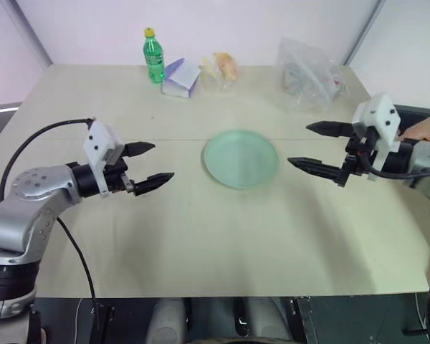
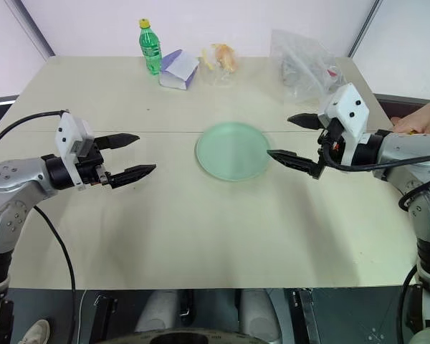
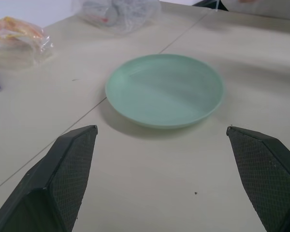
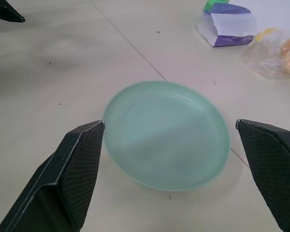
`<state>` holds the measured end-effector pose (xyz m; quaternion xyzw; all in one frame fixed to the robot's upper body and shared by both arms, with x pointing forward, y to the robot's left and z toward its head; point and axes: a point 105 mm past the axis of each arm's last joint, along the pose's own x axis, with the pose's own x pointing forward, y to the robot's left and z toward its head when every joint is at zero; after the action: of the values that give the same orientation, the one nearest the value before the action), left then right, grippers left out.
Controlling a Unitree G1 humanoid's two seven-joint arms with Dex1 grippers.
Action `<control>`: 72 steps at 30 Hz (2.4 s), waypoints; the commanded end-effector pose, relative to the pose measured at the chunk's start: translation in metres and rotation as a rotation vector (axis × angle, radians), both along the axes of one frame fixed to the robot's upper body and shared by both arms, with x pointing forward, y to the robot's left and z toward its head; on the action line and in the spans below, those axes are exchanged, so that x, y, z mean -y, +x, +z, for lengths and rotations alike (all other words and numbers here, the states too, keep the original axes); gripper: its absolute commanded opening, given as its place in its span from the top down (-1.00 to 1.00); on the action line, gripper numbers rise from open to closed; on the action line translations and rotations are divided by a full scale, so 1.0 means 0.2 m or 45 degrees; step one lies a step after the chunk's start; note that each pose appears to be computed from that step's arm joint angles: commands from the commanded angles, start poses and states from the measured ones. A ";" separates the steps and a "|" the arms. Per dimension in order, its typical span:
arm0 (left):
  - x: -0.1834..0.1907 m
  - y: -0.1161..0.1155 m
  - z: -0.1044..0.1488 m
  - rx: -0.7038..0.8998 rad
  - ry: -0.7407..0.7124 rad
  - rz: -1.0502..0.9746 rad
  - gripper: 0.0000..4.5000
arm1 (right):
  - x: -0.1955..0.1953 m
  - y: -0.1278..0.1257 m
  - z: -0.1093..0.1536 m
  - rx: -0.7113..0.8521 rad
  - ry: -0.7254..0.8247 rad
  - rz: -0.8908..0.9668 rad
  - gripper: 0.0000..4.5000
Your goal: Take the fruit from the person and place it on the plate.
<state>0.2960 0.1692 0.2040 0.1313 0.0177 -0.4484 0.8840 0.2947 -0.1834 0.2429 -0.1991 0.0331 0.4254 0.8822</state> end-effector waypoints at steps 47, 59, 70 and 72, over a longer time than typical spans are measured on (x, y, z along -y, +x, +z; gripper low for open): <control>0.04 0.03 0.06 0.095 -0.010 -0.013 -1.00 | 0.05 -0.01 0.08 0.071 0.006 -0.041 -0.97; 0.03 0.03 0.08 0.117 -0.029 -0.016 -1.00 | 0.02 0.02 0.13 0.125 0.050 -0.049 -0.97; 0.06 0.14 0.31 0.302 -0.307 0.111 -1.00 | -0.14 0.12 0.28 0.265 0.292 -0.064 -0.97; 0.07 0.14 0.33 0.317 -0.308 0.108 -1.00 | -0.16 0.12 0.27 0.258 0.292 -0.048 -0.97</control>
<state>0.3261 0.1522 0.2591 0.0754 -0.1211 -0.3970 0.9067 0.3226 -0.1538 0.2895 -0.1335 -0.0839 0.3855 0.9091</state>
